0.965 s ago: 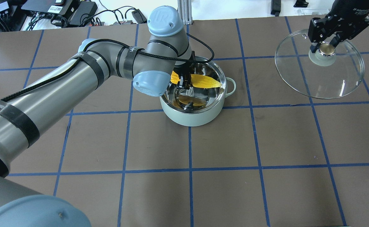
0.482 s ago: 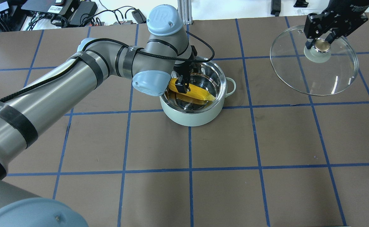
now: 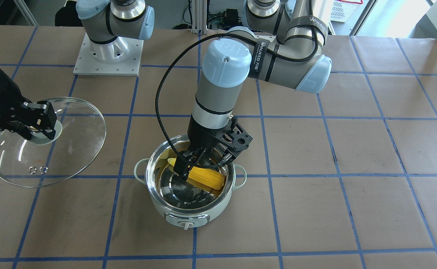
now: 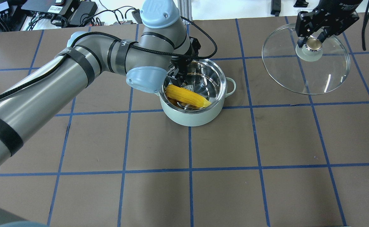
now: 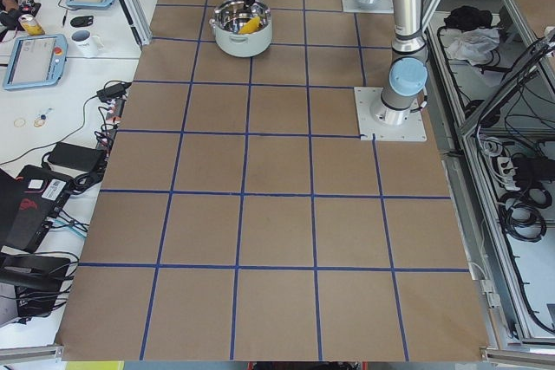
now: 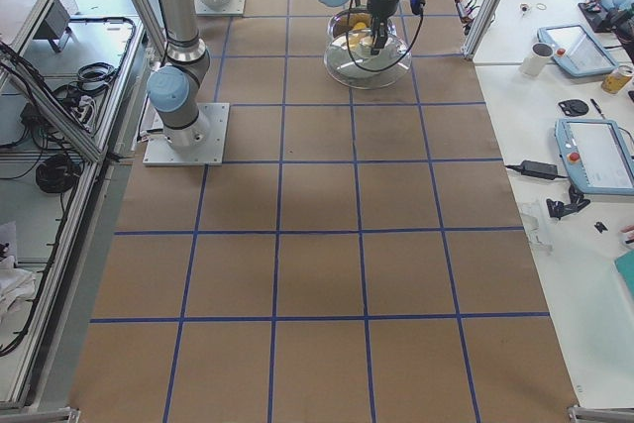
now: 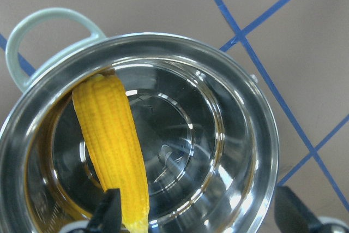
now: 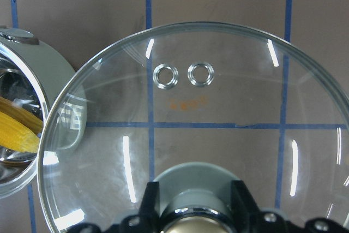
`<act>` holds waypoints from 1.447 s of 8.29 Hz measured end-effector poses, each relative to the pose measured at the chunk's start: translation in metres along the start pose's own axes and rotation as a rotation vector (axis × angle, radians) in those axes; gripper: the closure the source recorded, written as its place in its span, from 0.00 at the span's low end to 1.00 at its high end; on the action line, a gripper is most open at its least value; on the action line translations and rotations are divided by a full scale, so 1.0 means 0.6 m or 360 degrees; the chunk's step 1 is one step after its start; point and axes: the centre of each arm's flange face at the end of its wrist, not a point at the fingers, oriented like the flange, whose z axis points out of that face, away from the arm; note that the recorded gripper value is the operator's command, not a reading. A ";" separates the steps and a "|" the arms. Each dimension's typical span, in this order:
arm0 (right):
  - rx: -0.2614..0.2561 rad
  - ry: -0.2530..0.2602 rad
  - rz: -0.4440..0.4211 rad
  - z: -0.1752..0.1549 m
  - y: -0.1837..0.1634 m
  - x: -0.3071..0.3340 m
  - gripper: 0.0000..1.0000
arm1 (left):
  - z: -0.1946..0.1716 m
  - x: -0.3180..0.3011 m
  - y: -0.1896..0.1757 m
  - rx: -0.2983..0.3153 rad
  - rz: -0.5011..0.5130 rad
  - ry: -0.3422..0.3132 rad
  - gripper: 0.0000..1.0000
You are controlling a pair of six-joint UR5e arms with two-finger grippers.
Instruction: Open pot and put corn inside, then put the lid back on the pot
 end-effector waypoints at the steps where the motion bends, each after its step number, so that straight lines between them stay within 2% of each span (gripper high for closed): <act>1: 0.0001 -0.0009 0.0033 0.004 -0.001 -0.022 0.71 | -0.034 -0.009 -0.042 0.0028 0.0174 0.0007 0.00; 3: 0.0028 -0.0024 0.0112 0.022 -0.010 -0.088 0.71 | -0.098 -0.065 -0.188 0.0058 0.0453 -0.0072 0.00; 5: 0.0055 -0.0038 0.0219 0.046 -0.018 -0.169 0.70 | -0.148 -0.125 -0.293 0.0059 0.0657 -0.0145 0.00; 6: 0.0067 -0.0049 0.0259 0.061 -0.018 -0.215 0.70 | -0.167 -0.143 -0.315 0.0077 0.0770 -0.0183 0.00; 7: 0.0076 -0.0071 0.0309 0.077 -0.018 -0.262 0.70 | -0.183 -0.157 -0.326 0.0119 0.0883 -0.0264 0.00; 9: 0.0067 -0.0157 0.0433 0.111 -0.021 -0.332 0.70 | -0.217 -0.174 -0.326 0.0181 0.1069 -0.0376 0.00; 12: 0.0032 -0.0238 0.0569 0.161 -0.028 -0.402 0.71 | -0.242 -0.185 -0.305 0.0173 0.1143 -0.0430 0.00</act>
